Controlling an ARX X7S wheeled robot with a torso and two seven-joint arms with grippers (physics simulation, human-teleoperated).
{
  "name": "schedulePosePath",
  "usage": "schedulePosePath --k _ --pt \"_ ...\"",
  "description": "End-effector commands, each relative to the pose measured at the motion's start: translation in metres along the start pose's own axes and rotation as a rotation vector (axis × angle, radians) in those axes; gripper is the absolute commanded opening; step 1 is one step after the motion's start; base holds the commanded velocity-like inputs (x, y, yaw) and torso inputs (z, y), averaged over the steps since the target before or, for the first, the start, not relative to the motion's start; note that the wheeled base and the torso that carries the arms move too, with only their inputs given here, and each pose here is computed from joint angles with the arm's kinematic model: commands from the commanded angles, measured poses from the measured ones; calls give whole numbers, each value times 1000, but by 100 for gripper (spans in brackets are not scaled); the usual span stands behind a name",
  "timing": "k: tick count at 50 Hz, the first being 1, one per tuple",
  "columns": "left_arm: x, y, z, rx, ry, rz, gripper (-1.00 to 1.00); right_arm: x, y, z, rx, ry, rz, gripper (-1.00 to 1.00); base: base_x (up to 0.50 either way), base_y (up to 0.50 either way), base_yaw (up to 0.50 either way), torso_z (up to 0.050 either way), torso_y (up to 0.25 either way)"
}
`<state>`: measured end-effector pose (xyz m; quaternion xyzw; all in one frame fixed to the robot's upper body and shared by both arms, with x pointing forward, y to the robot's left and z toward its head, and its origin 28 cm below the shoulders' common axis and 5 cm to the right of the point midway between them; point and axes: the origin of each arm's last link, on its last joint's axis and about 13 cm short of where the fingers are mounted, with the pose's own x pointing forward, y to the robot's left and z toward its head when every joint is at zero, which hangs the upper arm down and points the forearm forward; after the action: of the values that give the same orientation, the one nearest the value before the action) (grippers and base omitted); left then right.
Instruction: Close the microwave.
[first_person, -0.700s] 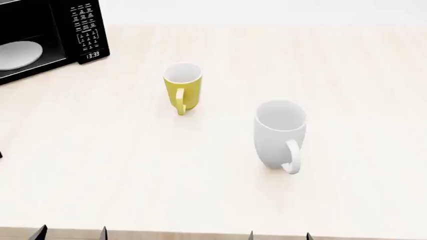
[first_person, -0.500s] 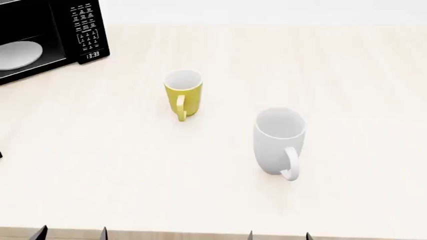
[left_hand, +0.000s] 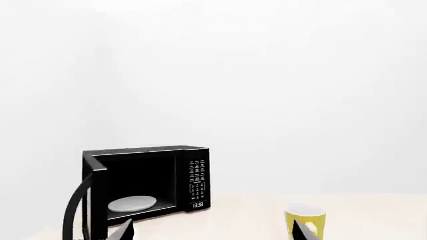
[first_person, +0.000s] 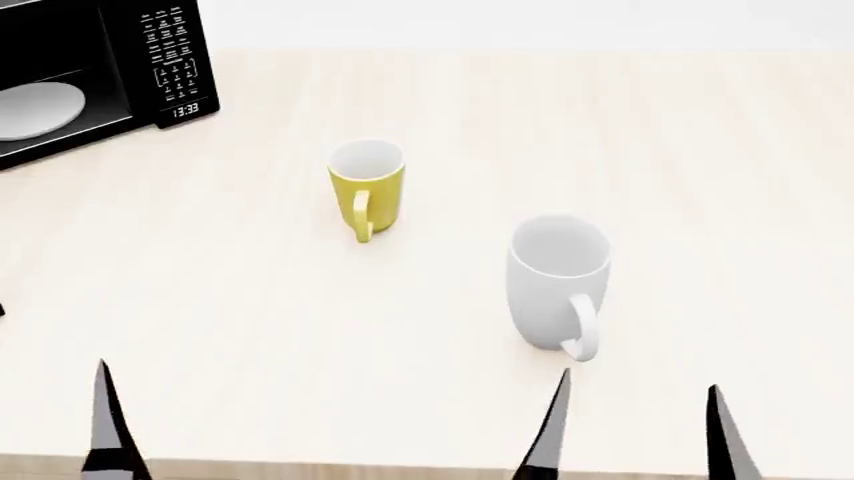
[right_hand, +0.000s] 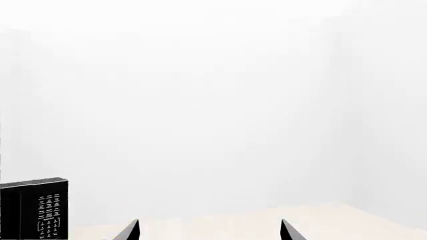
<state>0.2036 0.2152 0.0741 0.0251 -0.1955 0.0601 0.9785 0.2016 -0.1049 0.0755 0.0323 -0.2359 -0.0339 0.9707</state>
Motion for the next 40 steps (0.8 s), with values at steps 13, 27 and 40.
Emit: schedulePosePath --k 13,27,40 --pt "0 19 81 40 -483 162 100 2 -7 63 6 -471 -63 100 0 0 0 0 0" --pt "0 18 77 46 -472 158 100 0 -5 61 -30 -469 -39 100 10 186 0 0 0" --pt "0 17 75 43 -459 155 100 0 -4 58 -33 -451 -31 100 53 500 0 0 0"
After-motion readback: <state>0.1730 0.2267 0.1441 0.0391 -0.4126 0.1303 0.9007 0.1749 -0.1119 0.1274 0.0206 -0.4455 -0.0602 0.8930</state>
